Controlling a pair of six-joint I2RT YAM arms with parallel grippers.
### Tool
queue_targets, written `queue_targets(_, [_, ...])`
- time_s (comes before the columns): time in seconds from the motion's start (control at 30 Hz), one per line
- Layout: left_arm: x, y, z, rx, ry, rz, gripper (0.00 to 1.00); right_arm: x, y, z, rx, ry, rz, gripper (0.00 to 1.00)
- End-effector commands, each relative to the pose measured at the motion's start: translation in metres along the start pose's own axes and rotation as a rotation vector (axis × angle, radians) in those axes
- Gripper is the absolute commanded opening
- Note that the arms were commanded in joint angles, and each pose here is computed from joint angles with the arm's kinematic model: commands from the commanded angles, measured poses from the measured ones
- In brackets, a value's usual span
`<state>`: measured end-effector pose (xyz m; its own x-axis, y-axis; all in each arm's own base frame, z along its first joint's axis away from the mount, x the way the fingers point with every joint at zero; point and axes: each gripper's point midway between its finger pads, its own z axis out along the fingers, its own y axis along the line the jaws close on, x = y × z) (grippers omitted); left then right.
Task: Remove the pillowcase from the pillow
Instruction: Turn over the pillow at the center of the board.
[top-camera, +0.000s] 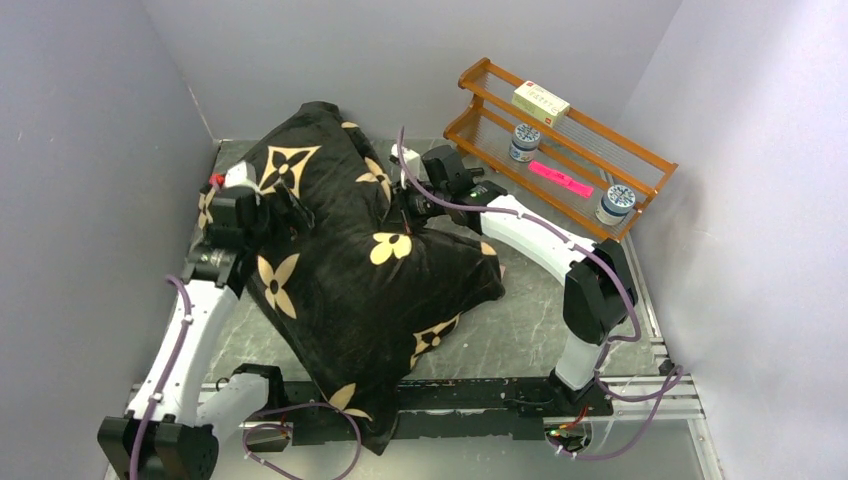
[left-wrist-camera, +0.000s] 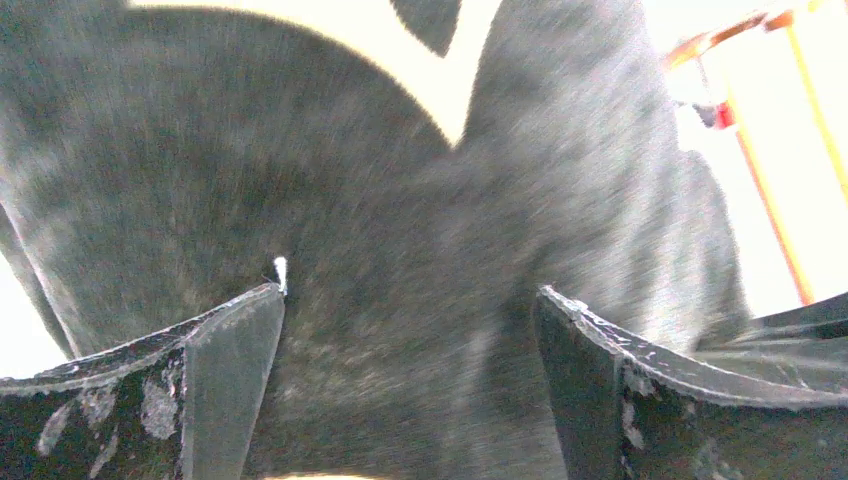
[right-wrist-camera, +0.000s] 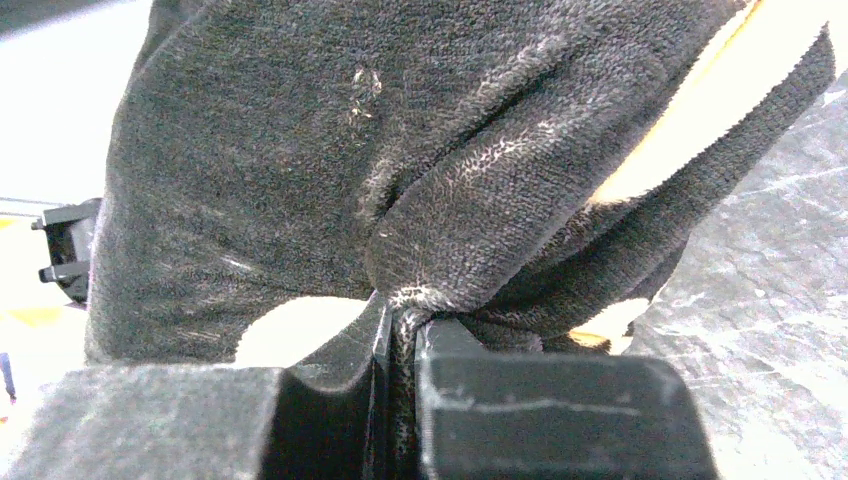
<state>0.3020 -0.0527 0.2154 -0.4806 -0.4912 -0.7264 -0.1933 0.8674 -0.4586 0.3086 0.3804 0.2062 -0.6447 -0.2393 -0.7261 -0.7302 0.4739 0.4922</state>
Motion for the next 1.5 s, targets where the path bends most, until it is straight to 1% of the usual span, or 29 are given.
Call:
queue_targets(0.0, [-0.049,-0.017,-0.030,-0.070,0.008,0.066,1.00,-0.011,0.040,-0.012,-0.059,-0.035,-0.128,0.00])
queue_targets(0.1, [-0.076,-0.034,-0.032,-0.077,0.031,0.104,1.00,-0.005,0.045,-0.007,-0.033,-0.023,-0.159,0.00])
queue_targets(0.13, [-0.083,-0.039,-0.027,-0.072,0.037,0.114,1.00,-0.004,0.046,-0.007,-0.027,-0.022,-0.166,0.00])
queue_targets(0.23, [-0.104,-0.059,-0.022,-0.019,0.008,0.133,1.00,-0.004,0.051,-0.005,-0.019,-0.030,-0.179,0.00])
queue_targets(0.37, [-0.121,-0.078,-0.008,0.037,-0.009,0.132,1.00,0.007,0.061,0.000,-0.030,-0.019,-0.200,0.00])
queue_targets(0.47, [-0.120,-0.090,0.008,0.078,0.033,0.123,1.00,0.012,0.065,0.003,-0.030,-0.007,-0.208,0.00])
queue_targets(0.7, [-0.120,-0.093,0.054,0.055,0.115,0.148,1.00,0.014,0.079,0.008,-0.026,-0.025,-0.247,0.00])
queue_targets(0.83, [-0.116,-0.087,0.072,0.000,0.149,0.191,1.00,0.020,0.088,0.015,-0.028,-0.028,-0.271,0.00])
queue_targets(1.1, [-0.106,-0.081,0.084,-0.199,0.113,0.320,1.00,0.042,0.106,0.037,-0.019,0.003,-0.318,0.00])
queue_targets(1.13, [-0.108,-0.078,0.085,-0.246,0.096,0.340,1.00,0.044,0.109,0.039,-0.023,0.006,-0.328,0.00])
queue_targets(1.3, [-0.094,-0.056,0.101,-0.373,0.114,0.386,1.00,0.050,0.125,0.046,-0.025,0.004,-0.373,0.00])
queue_targets(1.47, [-0.068,-0.049,0.124,-0.371,0.184,0.397,1.00,0.053,0.136,0.049,-0.033,-0.002,-0.394,0.00])
